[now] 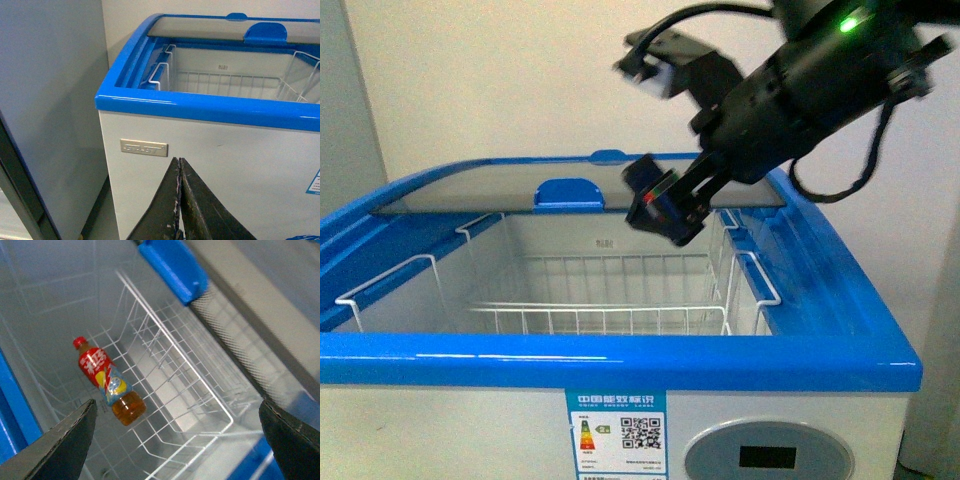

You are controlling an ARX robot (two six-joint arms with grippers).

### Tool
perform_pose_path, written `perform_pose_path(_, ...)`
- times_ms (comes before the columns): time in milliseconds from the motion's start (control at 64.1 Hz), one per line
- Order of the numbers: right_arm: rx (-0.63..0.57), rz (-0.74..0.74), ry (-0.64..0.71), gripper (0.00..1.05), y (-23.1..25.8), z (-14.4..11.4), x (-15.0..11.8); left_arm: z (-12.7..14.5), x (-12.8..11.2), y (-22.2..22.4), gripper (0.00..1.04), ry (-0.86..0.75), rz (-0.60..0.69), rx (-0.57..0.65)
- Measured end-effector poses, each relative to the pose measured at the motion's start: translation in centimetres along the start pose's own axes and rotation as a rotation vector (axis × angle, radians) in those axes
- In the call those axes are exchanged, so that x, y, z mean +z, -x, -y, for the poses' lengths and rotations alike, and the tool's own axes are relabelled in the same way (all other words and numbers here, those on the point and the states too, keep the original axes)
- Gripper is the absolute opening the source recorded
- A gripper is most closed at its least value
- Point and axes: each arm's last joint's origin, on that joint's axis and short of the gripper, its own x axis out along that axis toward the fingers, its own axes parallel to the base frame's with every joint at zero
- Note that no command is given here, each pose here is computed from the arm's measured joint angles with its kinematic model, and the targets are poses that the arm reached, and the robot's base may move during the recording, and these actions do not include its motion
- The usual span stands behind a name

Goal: Put drink in fridge

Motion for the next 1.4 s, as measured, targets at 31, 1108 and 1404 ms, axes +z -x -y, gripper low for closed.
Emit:
perform_pose_path(31, -0.029, 0.01, -0.039, 0.97, 1.1, 0.6, 0.0, 0.0, 0.0, 0.0, 0.03, 0.0, 0.0, 0.0)
perform_pose_path(1108, -0.635, 0.318, -0.529, 0.03, 23.8, -12.5, -20.0, 0.0, 0.0, 0.0, 0.03, 0.0, 0.001, 0.0)
perform_pose_path(1404, -0.636, 0.32, -0.528, 0.03, 23.8, -14.0, -21.7, 0.0, 0.0, 0.0, 0.03, 0.0, 0.001, 0.0)
